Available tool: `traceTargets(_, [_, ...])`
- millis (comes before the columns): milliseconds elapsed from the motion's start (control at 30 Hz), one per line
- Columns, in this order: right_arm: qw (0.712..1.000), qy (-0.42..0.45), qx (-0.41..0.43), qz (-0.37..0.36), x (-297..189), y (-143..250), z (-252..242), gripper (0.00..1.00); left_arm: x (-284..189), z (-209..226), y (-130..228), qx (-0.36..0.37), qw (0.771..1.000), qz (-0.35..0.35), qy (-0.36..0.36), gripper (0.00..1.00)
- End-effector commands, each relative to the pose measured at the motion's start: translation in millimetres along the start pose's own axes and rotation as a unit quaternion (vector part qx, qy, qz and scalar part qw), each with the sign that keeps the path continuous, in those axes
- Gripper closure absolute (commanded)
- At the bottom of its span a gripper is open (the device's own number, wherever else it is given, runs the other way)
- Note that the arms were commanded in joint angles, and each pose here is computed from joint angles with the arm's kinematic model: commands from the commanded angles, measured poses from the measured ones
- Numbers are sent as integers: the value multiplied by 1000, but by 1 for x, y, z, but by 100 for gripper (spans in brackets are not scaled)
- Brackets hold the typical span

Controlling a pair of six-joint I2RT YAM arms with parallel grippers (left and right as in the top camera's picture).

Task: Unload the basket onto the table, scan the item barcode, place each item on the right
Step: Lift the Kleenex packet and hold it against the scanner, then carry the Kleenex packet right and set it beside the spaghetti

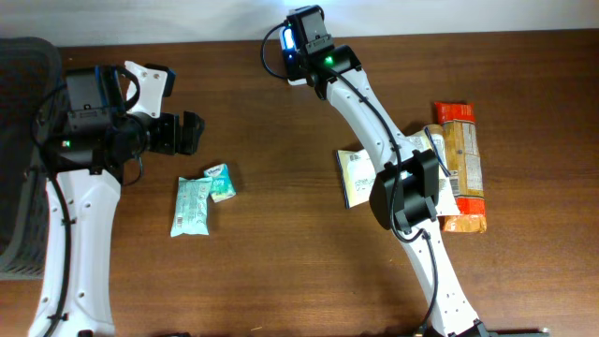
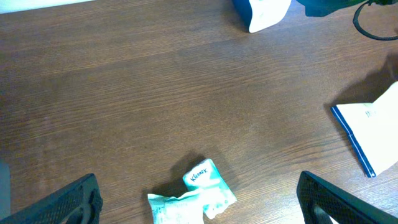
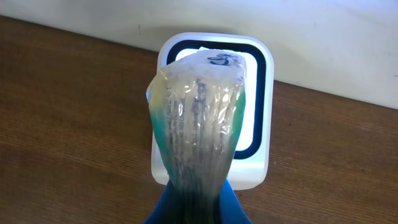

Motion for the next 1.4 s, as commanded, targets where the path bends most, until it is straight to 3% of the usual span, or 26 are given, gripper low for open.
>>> traceTargets(0, [1000,-19,14,-8,-17,-11,3,96,-8,-1,-4,11,1000,-12,-3,1])
traceTargets(133, [999,-33,17,-31,-72,-41,0,96,-8,-1,-4,11,1000,-12,-3,1])
traceTargets(233, [998,-61,15,-19,-154,-57,-5,96,-8,-1,-4,11,1000,-12,-3,1])
traceTargets(400, [994,-32,19,101,-258,-23,-30,96,-8,-1,-4,11,1000,-12,-3,1])
traceTargets(433, [984,44,59,160,-268,-3,-55,96,-8,-1,-4,11,1000,-12,-3,1])
traceTargets(633, [941,153,148,262,-239,35,-127,96,-8,-1,-4,11,1000,-12,-3,1])
traceTargets(833, [863,211,214,406,-205,110,-203,96,-8,-1,-4,11,1000,-12,-3,1])
traceTargets(867, [852,213,218,425,-201,122,-208,87,-8,-1,-4,11,1000,-12,-3,1])
traceTargets(900, [844,215,219,440,-197,132,-212,70,-8,-1,-4,11,1000,-12,-3,1])
traceTargets(1033, [852,199,195,443,-197,131,-210,21,-8,-1,-4,11,1000,-12,-3,1])
traceTargets(1133, [882,59,189,427,-197,114,-190,21,-8,-1,-4,11,1000,-12,-3,1])
traceTargets(1233, [895,-93,182,396,-192,99,-158,21,-8,-1,-4,11,1000,-12,-3,1])
traceTargets(1367, [896,-150,139,394,-186,94,-107,22,-8,-1,-4,11,1000,-12,-3,1])
Point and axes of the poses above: each gripper's point midway between its finger pads, its own x axis out along the fingers, its own z axis along the line the jaws close on, y = z × x, the point moved 8 cm from there along -x, back along the fingers, and after that the axes turned 1 degree about x, right-handed, at the moved point
